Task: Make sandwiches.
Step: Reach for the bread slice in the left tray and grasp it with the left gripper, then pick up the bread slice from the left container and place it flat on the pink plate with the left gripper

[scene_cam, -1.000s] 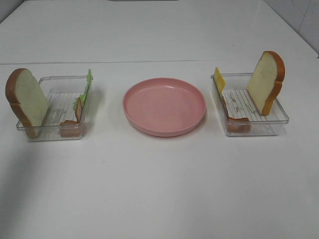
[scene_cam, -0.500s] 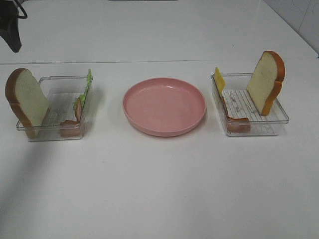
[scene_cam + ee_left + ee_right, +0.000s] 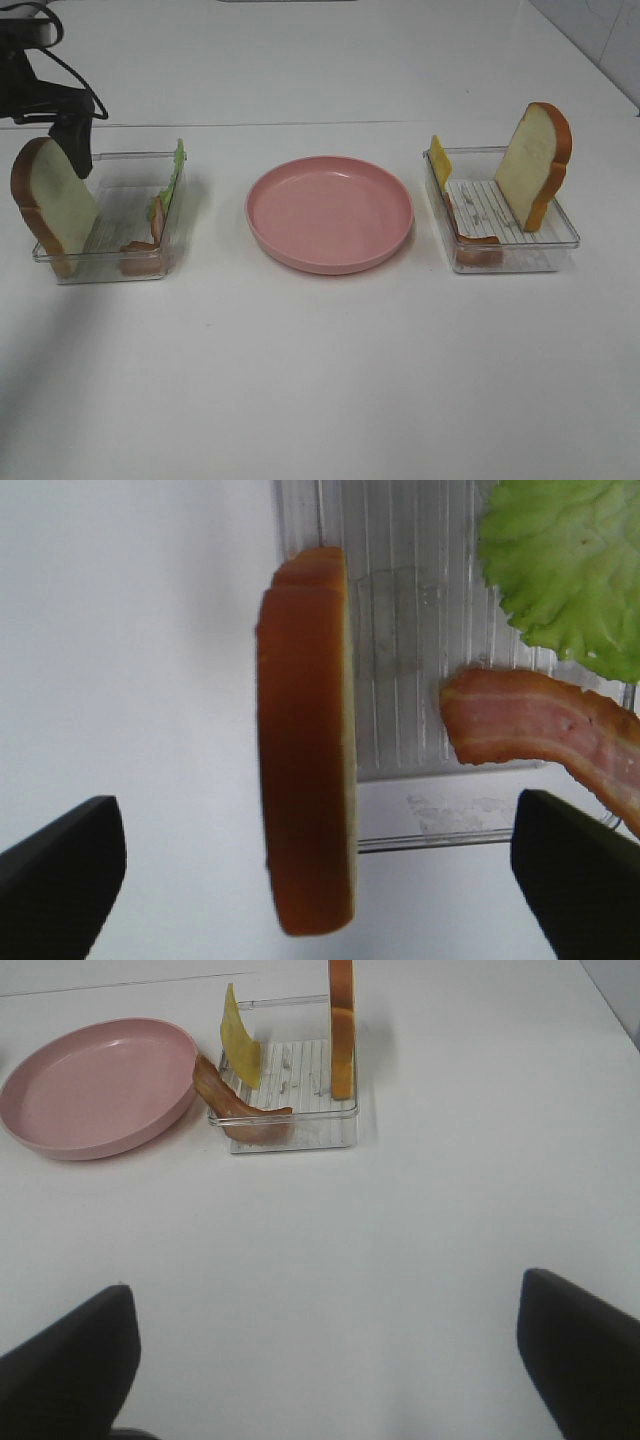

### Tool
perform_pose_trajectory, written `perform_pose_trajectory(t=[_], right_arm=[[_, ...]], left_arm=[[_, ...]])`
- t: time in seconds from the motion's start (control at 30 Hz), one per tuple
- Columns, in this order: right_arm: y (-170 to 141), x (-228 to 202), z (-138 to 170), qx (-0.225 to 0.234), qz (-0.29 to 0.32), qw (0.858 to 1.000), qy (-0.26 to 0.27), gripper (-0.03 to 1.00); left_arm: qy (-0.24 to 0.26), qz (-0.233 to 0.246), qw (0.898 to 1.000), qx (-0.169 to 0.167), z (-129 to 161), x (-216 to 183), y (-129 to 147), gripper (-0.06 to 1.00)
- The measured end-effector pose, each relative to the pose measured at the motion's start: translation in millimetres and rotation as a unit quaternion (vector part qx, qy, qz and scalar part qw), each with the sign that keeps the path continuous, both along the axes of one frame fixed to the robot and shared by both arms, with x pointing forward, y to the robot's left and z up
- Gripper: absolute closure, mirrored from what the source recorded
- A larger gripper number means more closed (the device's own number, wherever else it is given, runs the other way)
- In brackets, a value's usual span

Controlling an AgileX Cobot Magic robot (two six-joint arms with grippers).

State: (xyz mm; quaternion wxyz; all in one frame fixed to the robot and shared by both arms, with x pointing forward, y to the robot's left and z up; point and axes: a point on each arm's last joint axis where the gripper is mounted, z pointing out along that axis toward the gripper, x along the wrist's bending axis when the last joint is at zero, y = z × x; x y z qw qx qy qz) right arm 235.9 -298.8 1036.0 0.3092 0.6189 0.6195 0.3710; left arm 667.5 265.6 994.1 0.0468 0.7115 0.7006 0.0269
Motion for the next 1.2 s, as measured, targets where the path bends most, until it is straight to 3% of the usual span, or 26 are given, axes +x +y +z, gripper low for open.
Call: perform_pose_trajectory(t=[0.27, 0.5, 0.57, 0.6, 0.63, 0.67, 0.7, 0.73, 1.2], right_arm=[[0, 0, 0, 0.0, 0.0, 1.0, 0.0, 0.01], [0, 0, 0, 0.0, 0.0, 1.0, 0.0, 0.01], [0, 0, 0, 0.0, 0.0, 1.0, 0.0, 0.01], [0, 0, 0, 0.0, 0.0, 1.0, 0.0, 0.01], [0, 0, 0, 0.0, 0.0, 1.0, 0.0, 0.01], [0, 0, 0, 0.0, 0.0, 1.0, 0.0, 0.01], [0, 0, 0, 0.0, 0.0, 1.0, 0.0, 0.01], [0, 0, 0, 0.0, 0.0, 1.0, 0.0, 0.01], [0, 0, 0, 0.0, 0.0, 1.0, 0.0, 0.01]], left_arm=[[0.027, -0.009, 1.0, 0.004, -32, 8, -8, -0.05], [0.036, -0.012, 0.999, 0.014, -42, 10, -6, -0.03], [0.031, -0.013, 0.999, 0.013, -42, 11, -7, 0.12], [0.031, -0.013, 0.999, 0.013, -42, 11, -7, 0.12], [0.025, -0.014, 0.999, 0.016, -42, 12, -6, 0.33], [0.025, -0.014, 0.999, 0.016, -42, 12, -6, 0.33], [0.022, -0.015, 0.999, 0.018, -41, 13, -6, 0.61], [0.022, -0.015, 0.999, 0.018, -41, 13, -6, 0.72], [0.022, -0.013, 0.999, 0.019, -41, 13, -6, 0.73]])
